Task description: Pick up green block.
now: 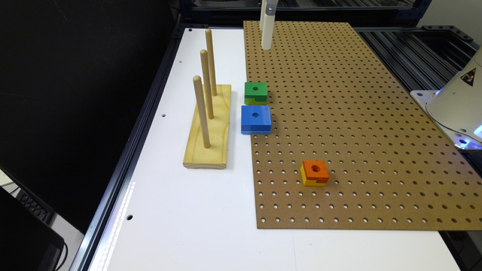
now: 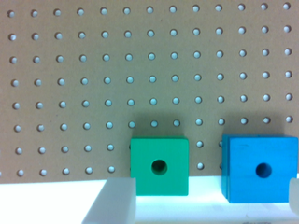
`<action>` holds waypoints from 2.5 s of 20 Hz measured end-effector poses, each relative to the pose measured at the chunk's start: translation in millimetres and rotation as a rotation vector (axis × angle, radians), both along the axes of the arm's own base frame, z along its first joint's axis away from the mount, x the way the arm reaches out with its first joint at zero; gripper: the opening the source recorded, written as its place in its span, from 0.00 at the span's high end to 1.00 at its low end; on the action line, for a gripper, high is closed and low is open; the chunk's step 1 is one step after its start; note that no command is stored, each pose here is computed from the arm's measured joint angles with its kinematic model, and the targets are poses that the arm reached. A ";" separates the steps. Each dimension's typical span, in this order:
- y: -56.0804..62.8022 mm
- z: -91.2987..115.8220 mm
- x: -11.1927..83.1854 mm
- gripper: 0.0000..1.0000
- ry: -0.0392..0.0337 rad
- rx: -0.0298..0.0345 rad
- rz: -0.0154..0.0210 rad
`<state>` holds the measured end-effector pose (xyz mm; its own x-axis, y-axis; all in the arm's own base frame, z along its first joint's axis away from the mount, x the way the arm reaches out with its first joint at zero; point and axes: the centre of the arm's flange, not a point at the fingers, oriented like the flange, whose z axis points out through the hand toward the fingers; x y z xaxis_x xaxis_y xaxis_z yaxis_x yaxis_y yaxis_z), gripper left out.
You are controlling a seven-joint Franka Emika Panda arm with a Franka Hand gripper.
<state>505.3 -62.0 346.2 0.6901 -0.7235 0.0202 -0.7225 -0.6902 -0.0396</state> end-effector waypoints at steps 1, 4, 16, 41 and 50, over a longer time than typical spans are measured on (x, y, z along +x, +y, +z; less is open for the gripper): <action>-0.2 -0.7 1.3 0.00 0.0007 0.0004 0.0000; -0.4 -1.3 2.2 0.00 0.0015 0.0006 0.0000; -2.8 -68.8 13.1 0.00 0.0200 0.0036 0.0041; -12.0 -71.7 13.7 0.00 0.0238 -0.0004 -0.0041; -11.9 -83.9 13.7 0.00 0.0334 0.0021 -0.0038</action>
